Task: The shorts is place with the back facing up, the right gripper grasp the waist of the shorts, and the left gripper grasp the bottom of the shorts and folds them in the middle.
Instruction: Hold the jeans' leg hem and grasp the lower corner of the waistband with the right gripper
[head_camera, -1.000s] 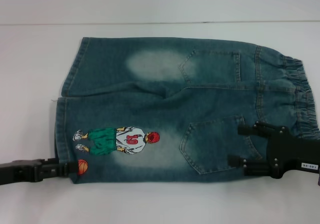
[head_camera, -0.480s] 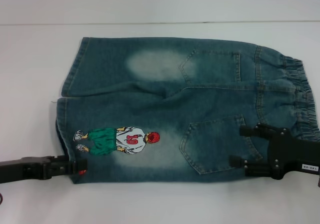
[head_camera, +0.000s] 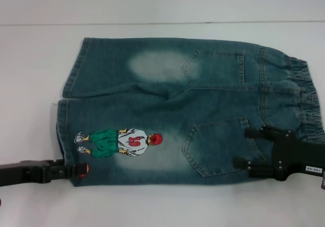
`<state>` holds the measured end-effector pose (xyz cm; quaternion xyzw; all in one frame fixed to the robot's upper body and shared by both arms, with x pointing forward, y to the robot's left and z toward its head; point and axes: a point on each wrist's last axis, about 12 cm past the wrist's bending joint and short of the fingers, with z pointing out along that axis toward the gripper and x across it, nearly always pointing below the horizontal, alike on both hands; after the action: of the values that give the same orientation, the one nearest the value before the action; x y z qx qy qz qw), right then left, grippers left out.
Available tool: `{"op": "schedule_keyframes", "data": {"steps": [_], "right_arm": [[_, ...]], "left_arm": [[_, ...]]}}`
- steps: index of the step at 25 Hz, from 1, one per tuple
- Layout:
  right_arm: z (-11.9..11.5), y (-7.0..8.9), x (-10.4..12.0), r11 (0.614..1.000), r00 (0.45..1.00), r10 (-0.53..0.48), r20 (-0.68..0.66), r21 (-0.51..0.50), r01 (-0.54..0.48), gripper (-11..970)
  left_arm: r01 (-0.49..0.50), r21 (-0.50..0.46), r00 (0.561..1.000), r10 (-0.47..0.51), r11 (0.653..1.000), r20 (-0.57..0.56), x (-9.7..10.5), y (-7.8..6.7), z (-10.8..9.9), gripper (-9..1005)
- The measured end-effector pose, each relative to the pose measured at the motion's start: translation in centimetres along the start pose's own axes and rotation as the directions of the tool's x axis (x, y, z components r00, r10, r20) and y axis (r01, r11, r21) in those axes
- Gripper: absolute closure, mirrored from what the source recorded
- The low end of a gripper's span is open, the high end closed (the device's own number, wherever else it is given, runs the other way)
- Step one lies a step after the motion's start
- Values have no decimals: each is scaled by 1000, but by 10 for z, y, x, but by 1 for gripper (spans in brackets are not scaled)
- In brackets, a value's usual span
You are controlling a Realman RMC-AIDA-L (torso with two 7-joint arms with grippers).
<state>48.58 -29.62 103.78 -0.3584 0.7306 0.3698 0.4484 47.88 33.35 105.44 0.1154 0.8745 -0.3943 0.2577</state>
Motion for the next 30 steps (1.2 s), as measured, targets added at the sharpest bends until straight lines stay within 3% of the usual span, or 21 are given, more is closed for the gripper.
{"op": "schedule_keyframes", "data": {"steps": [6,14,24,27,30], "right_arm": [[0,0,0,1000,1000,1,0,0,-1,21],[1,0,0,1000,1000,6,0,-2,-6,22],[1,0,0,1000,1000,8,0,-3,-8,22],[1,0,0,1000,1000,8,-1,-4,-8,22],[1,1,0,1000,1000,8,-1,-4,-8,22]], "left_arm": [[-41,-18,999,40,999,-37,-3,-2,9,123],[-75,-37,997,74,996,-31,-9,-5,4,124],[-90,-47,995,87,995,-52,-10,-4,6,502],[-101,-54,993,97,993,-62,-12,-4,8,709],[-105,-56,993,101,993,-68,-12,-4,9,717]]}}
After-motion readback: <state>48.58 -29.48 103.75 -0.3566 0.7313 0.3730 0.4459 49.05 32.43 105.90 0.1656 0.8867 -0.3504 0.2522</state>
